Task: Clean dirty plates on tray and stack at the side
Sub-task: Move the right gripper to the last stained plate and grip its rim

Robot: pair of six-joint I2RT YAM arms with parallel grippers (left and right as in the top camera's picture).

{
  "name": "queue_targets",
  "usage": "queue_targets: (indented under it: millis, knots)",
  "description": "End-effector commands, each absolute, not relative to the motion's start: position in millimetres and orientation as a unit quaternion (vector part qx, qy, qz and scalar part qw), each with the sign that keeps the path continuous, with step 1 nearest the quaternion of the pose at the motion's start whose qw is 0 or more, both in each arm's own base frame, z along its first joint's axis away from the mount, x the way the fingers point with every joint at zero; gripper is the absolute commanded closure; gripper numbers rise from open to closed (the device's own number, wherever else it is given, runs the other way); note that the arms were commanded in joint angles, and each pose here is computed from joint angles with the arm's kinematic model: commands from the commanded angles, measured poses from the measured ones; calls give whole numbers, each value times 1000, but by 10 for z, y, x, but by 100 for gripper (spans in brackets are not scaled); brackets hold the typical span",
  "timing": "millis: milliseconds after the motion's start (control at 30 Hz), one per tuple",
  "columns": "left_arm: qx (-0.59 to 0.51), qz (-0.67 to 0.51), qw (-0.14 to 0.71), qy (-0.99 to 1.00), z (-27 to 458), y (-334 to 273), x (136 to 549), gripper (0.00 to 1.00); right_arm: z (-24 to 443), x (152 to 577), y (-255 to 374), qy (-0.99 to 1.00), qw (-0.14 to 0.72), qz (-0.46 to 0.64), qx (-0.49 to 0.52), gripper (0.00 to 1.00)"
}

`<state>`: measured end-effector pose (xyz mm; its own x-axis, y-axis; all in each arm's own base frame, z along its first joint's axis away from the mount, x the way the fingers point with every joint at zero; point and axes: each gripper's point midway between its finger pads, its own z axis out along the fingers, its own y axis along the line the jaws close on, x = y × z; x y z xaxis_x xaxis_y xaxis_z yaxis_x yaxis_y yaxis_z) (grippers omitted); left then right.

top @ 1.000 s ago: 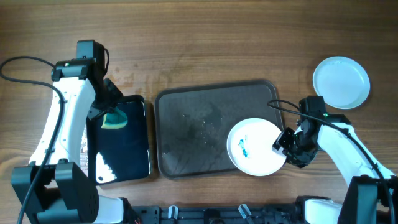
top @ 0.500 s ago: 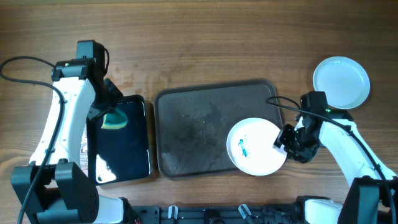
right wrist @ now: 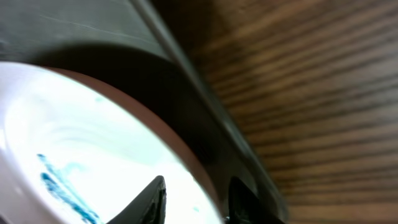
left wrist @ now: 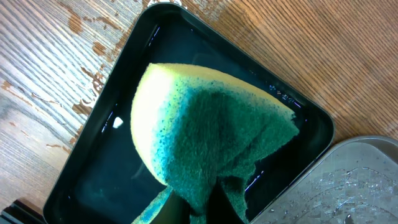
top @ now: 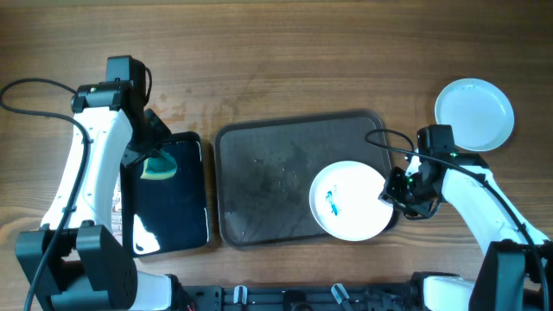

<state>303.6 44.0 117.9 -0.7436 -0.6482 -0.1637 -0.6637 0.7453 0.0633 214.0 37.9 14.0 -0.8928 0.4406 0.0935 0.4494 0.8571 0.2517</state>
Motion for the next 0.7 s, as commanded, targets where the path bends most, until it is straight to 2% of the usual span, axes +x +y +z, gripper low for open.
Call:
queue_targets:
  millis: [0,33,100,167,267,333,433,667]
  knots:
    - [-351,52,79,932,1273,444,3067,96,130,2168,454,-963,15,-157,-220,71]
    - [-350,50,78,932,1272,437,3067,96,124,2204,454,-963,8,-158,-219,86]
    - [-350,43,76,933,1269,413,3070,96,92,2204,454,-963,13,-158,-220,84]
    - [-350,43,76,933,1269,413,3070,96,52,2206,461,-962,19,-158,-220,75]
    - [-350,43,76,933,1269,413,3070,96,2,2270,520,-964,13,-164,-208,73]
    - [-350,43,76,933,1269,413,3070,96,-5,2307,585,-967,6,-165,-193,77]
    - [-350,42,75,933,1268,407,3069,96,-30,2354,754,-971,-1,-174,-162,94]
    - [-315,-15,63,947,1257,173,3106,96,-14,2502,838,-970,-30,-184,-153,95]
